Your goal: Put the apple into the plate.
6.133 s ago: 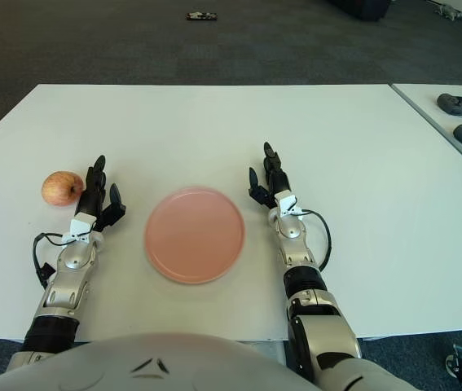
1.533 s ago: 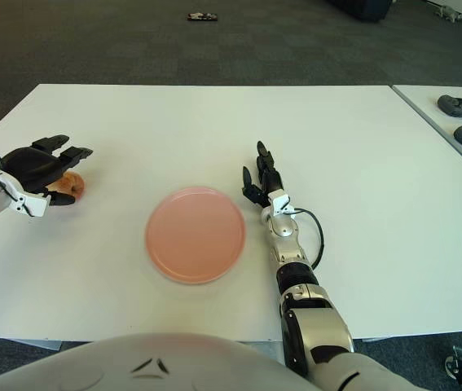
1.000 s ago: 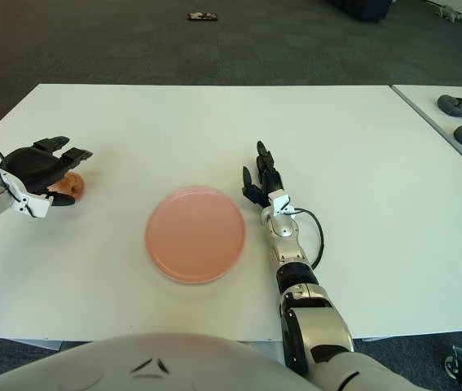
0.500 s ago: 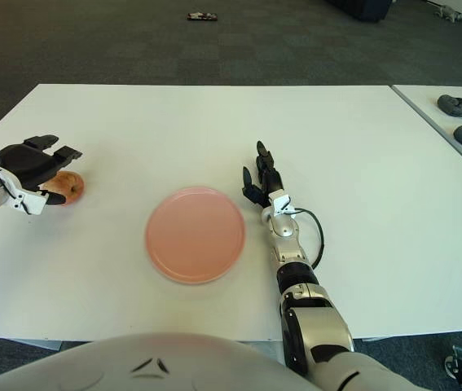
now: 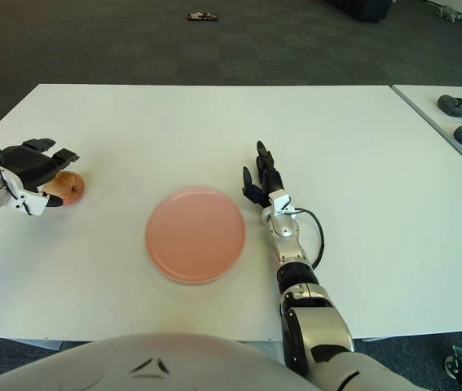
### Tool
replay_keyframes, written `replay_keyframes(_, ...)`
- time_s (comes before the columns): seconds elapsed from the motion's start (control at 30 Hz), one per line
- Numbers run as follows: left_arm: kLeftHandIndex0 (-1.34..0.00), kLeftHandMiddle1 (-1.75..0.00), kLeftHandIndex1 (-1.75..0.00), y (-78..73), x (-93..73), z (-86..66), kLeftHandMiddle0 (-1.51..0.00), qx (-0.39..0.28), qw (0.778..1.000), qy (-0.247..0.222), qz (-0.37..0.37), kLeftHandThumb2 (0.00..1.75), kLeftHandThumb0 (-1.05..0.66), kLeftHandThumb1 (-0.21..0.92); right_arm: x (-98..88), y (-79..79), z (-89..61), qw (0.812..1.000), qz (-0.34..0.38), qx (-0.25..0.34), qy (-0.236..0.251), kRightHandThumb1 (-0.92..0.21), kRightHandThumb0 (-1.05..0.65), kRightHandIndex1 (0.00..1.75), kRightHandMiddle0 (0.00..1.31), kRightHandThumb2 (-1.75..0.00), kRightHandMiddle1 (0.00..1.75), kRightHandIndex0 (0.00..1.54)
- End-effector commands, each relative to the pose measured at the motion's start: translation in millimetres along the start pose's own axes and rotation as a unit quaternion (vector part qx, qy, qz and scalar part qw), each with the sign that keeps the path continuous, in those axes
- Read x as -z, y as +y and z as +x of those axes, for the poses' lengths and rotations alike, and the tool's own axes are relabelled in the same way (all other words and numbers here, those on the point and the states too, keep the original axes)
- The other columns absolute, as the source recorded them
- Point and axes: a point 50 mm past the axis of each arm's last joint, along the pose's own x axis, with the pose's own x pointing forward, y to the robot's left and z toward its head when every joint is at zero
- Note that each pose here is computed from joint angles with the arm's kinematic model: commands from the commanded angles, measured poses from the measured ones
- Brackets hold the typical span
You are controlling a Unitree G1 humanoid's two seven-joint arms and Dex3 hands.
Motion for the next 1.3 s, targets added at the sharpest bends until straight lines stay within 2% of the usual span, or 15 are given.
replay_keyframes(0.0,0.0,-0.04,-0.56,1.0,5.9,0.2,-0.24,0.017,1.0,0.008,0.025,0.69,-1.02,0.92,17.9,-1.0,-10.5,0.999,0.006,0.004,0.049,-0.92,-0.73,0.0,0.0,-0.76,0.03,0.06)
replay_keyframes(0.47,0.0,-0.03,-0.43,-7.0,5.5,5.3,-0.23,0.037,0.999,-0.017,0.027,0.75,-1.03,0.92,17.5,-0.5,-9.7,0.999,0.004,0.004,0.049,-0.92,-0.75,0.0,0.0,-0.76,0.04,0.06)
replay_keyframes(0.77,0.0,-0.03,-0.51,-10.6,1.8,5.7,-0.24,0.024,0.999,-0.027,0.027,0.75,-1.03,0.92,17.8,-0.6,-9.9,0.999,0.003,0.006,0.05,-0.92,-0.75,0.0,0.0,-0.76,0.04,0.06)
replay_keyframes(1.03,0.0,-0.03,-0.52,-11.6,-1.6,6.7,-0.24,0.04,0.998,-0.035,0.039,0.75,-1.03,0.92,17.9,-1.5,-10.3,0.999,0.003,0.007,0.051,-0.92,-0.74,0.01,0.0,-0.78,0.05,0.07)
replay_keyframes(1.27,0.0,-0.03,-0.56,-26.1,-10.2,15.4,-0.25,0.049,0.997,-0.045,0.05,0.73,-1.03,0.92,18.2,-2.1,-10.6,0.999,0.004,0.009,0.052,-0.92,-0.73,0.01,0.0,-0.78,0.07,0.09)
